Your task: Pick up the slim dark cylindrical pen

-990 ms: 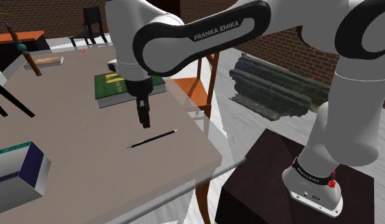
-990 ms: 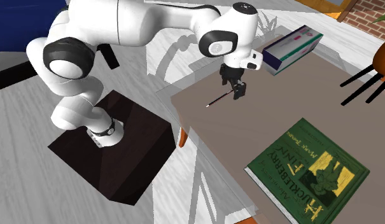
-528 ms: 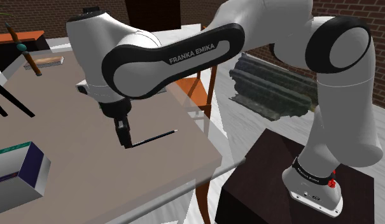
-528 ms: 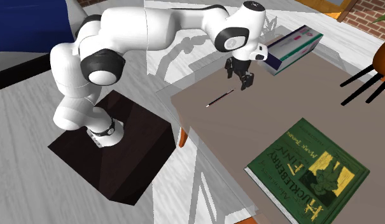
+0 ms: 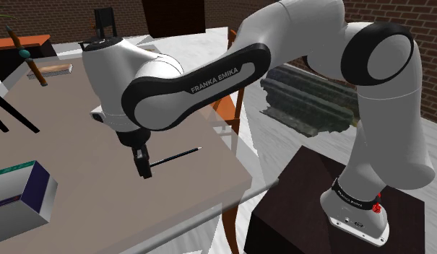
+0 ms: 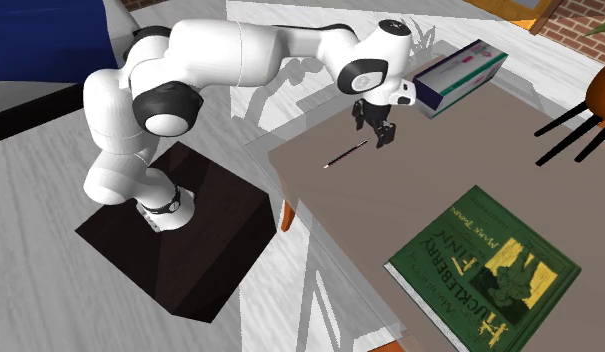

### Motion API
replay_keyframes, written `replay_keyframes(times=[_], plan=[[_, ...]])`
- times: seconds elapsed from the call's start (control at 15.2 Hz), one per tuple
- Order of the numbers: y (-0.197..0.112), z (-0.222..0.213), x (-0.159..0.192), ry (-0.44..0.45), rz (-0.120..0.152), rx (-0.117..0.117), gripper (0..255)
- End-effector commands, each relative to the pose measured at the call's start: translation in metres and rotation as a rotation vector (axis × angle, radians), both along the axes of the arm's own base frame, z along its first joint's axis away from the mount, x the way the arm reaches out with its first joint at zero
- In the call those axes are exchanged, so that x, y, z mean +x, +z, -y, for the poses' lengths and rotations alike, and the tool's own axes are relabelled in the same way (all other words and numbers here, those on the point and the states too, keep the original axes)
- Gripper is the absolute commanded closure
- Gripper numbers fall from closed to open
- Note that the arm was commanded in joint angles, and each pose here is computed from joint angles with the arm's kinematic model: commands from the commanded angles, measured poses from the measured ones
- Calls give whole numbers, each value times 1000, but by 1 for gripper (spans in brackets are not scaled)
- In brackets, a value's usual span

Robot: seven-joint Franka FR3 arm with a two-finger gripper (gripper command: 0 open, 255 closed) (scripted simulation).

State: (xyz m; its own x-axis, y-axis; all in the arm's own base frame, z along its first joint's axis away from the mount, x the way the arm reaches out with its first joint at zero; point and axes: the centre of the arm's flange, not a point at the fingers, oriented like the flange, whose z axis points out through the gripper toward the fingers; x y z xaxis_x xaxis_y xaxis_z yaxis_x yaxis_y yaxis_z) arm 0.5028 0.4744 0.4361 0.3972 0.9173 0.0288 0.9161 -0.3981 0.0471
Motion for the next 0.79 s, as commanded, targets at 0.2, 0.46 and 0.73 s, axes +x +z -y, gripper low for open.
replay_keyframes(times=[0.2, 0.46, 0.73], plan=[[-3, 0, -1, 0, 0, 0, 255], [-3, 0, 0, 0, 0, 1, 255], [2, 0, 0, 0, 0, 0, 255]])
